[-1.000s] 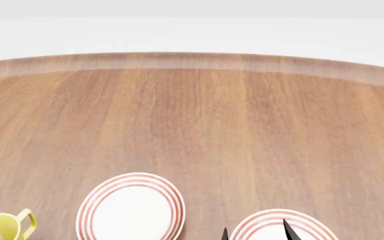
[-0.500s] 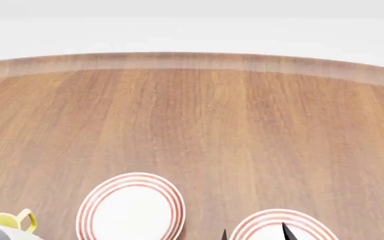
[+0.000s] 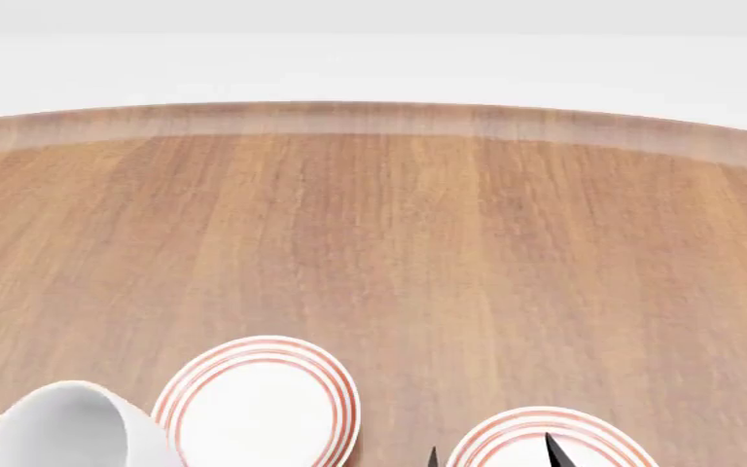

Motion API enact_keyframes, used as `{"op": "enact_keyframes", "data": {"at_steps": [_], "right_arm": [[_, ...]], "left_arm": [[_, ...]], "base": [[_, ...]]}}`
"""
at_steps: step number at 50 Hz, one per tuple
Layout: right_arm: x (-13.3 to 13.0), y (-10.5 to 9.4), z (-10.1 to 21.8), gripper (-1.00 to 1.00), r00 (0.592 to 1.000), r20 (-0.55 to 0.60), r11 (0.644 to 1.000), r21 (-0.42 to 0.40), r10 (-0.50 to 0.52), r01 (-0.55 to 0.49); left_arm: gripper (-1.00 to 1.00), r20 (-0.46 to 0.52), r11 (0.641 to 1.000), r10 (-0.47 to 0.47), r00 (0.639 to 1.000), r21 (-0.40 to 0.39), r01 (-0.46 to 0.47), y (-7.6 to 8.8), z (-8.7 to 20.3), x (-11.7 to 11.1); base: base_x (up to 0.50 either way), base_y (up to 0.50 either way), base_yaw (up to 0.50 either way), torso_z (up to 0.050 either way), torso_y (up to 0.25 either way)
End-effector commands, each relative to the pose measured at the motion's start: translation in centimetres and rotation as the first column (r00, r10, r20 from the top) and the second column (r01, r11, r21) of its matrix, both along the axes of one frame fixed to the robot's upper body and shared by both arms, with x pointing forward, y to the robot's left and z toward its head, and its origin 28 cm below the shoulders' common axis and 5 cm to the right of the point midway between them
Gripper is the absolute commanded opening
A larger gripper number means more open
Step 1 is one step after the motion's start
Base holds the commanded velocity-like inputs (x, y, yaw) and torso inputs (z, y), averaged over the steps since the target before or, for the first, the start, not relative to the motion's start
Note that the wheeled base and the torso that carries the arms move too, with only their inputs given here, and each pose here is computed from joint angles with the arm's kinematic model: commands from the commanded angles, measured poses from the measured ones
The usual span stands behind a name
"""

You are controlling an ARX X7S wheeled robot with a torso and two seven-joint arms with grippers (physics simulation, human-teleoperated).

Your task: Put the white mug on the left plate.

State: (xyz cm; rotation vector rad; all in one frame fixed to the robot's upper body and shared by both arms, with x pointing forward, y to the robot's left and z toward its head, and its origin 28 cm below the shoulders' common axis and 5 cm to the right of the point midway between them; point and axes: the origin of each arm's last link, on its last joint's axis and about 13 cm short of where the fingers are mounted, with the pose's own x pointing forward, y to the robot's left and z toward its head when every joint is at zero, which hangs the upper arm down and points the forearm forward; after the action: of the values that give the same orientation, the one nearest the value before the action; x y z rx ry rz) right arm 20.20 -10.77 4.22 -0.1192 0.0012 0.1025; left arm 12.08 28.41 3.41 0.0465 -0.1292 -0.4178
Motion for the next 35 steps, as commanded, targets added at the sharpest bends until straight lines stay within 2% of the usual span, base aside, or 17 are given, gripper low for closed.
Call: {"op": "enact_keyframes", "data": {"at_steps": [1,11,35], "right_arm": [[0.0,0.0,0.0,1.0,1.0,-0.002,1.0,0.001,-0.001,0.001],[-0.1,-0.1,-0.2,1.0,1.0,-0.005,1.0,0.003,-0.001,0.001],[-0.1,-0.2,0.3,1.0,1.0,0.011,1.0,0.02,-0.004,0.004]], "left_arm": [[-1.0,-0.027,1.0,-0.017,0.999,0.018,0.017,-0.6,0.1,2.4],[-1.0,-0.057,1.0,0.016,0.998,0.004,-0.016,-0.7,-0.8,5.2],[-1.0,-0.103,0.999,-0.013,0.995,0.038,0.017,-1.2,-1.4,8.2]], "base": [[0.0,0.0,0.0,0.0,0.0],[0.0,0.0,0.0,0.0,0.0],[0.0,0.0,0.0,0.0,0.0]]}}
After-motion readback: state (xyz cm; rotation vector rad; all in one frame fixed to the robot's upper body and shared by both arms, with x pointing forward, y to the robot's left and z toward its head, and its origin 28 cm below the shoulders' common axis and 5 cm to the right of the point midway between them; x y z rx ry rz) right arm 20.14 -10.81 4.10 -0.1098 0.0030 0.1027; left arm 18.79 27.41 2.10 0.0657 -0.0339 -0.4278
